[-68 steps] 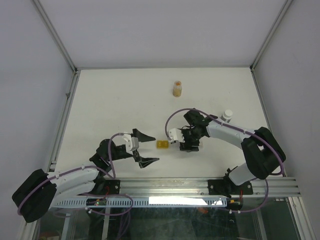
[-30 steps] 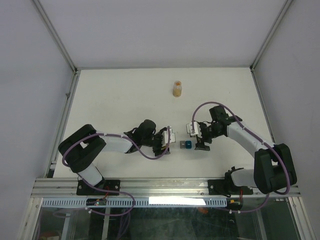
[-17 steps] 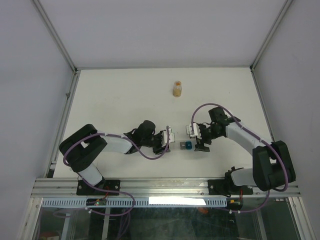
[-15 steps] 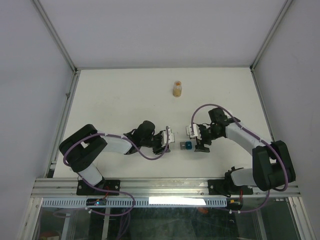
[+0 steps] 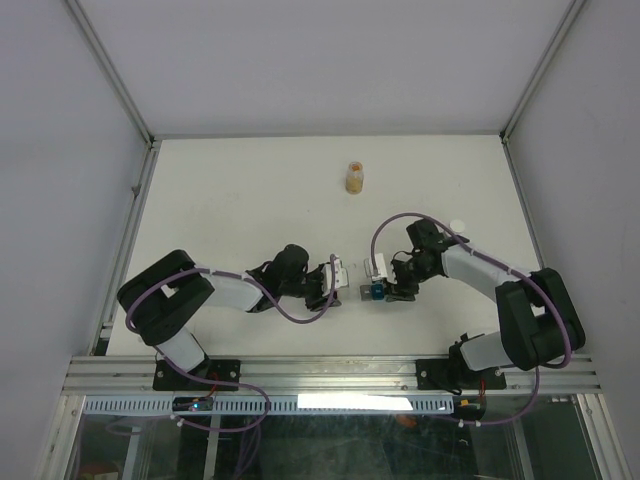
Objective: Sort the pills into containers
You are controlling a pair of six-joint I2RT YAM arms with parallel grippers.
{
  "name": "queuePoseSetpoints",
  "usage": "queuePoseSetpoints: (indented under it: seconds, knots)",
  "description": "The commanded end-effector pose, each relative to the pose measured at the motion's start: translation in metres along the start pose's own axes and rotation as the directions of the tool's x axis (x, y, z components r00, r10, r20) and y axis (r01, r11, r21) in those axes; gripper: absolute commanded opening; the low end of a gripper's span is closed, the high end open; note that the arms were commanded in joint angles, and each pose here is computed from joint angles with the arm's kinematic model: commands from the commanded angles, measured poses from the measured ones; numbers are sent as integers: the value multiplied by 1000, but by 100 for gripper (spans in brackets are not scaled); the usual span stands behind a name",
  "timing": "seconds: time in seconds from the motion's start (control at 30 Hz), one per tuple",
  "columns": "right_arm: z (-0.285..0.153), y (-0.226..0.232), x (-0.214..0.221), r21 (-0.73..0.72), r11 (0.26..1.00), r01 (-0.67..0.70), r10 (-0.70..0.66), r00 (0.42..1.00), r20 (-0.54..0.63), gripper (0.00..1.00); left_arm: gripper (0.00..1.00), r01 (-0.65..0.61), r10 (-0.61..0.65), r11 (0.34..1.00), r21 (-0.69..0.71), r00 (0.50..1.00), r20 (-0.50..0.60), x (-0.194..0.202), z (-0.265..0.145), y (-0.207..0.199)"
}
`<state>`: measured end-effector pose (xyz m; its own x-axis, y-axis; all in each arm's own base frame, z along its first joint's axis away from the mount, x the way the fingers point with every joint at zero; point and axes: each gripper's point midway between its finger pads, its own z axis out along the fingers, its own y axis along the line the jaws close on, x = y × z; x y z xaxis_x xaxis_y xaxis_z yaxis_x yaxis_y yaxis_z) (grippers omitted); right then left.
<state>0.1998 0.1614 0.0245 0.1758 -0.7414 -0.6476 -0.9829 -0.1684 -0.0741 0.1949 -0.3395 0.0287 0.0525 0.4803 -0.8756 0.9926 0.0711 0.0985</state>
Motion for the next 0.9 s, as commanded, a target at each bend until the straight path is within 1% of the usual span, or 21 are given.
queuePoseSetpoints:
  seconds: [0.0,0.03,0.1,0.23,0.27,0.3,0.37,0.6,0.73,0.77,0.87]
  knots:
    - [-6,-13,-9,24,1000,12,-13,1000,5,48,32,-21,22,1000,-12,999,43,-14,-5,-1]
    - [-6,-13,-9,22,1000,6,-6,1000,2,47,30,-24,25,1000,-15,999,44,-15,-5,-1]
    - [-8,-13,-9,17,1000,-4,4,1000,2,41,26,-26,26,999,-20,999,40,-14,-5,0]
    - [-8,-11,-13,-10,999,-37,37,999,19,29,25,-30,31,999,-19,999,37,-14,-5,-1]
    - [-8,-11,-16,-20,999,-45,46,999,28,27,24,-32,33,999,-21,999,37,-14,-5,-1]
    - [-8,-10,-17,-30,998,-57,58,998,34,26,21,-34,35,999,-22,999,36,-14,-5,-1]
    - [-8,-9,-19,-48,996,-80,82,996,44,24,18,-39,40,999,-24,999,32,-13,-5,-1]
    - [-7,-6,-16,-126,971,-201,207,978,39,26,17,-59,59,998,-12,998,11,-12,-4,-5]
    - [-6,-10,-10,-113,966,-232,235,972,13,27,16,-67,67,998,-8,998,3,-12,-4,-7]
    - [-6,-12,-10,-104,966,-237,240,971,14,30,16,-68,68,998,-8,998,2,-12,-4,-7]
    - [-10,-19,-14,-68,967,-246,249,968,31,41,16,-71,71,997,-3,997,3,-13,-4,-9]
